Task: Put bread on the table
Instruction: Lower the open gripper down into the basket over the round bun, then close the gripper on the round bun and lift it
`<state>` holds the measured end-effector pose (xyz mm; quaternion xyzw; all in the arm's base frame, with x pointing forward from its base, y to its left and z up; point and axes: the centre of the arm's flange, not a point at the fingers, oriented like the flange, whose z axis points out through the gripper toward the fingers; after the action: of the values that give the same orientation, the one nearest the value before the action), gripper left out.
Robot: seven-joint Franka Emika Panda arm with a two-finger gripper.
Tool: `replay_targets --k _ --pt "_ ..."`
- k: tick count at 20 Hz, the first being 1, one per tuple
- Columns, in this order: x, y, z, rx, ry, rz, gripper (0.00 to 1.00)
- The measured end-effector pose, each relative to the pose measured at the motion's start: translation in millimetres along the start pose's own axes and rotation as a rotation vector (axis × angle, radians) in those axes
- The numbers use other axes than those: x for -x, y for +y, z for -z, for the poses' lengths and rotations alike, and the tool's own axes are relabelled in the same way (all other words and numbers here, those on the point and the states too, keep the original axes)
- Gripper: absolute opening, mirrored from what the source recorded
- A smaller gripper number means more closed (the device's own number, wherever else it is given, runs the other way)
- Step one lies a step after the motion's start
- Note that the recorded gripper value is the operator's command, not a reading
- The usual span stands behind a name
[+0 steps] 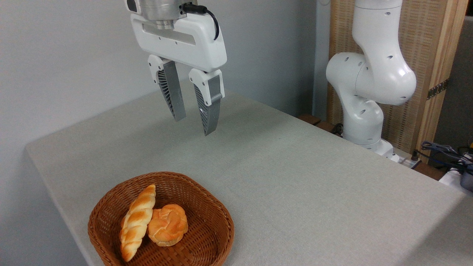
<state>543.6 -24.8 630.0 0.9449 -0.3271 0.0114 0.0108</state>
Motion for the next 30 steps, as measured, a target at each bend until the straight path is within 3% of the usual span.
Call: replay_targets --k 10,16,20,30 --pt "-26 -14 -89 -0.091 0.124 -0.011 1.00" --pt "-26 -24 -130 -0.099 0.108 -0.180 1.00" --pt "-33 -33 -156 -0.126 0.133 -0.194 1.00" --pt "-44 -42 -202 -0.137 0.136 -0.255 1.00"
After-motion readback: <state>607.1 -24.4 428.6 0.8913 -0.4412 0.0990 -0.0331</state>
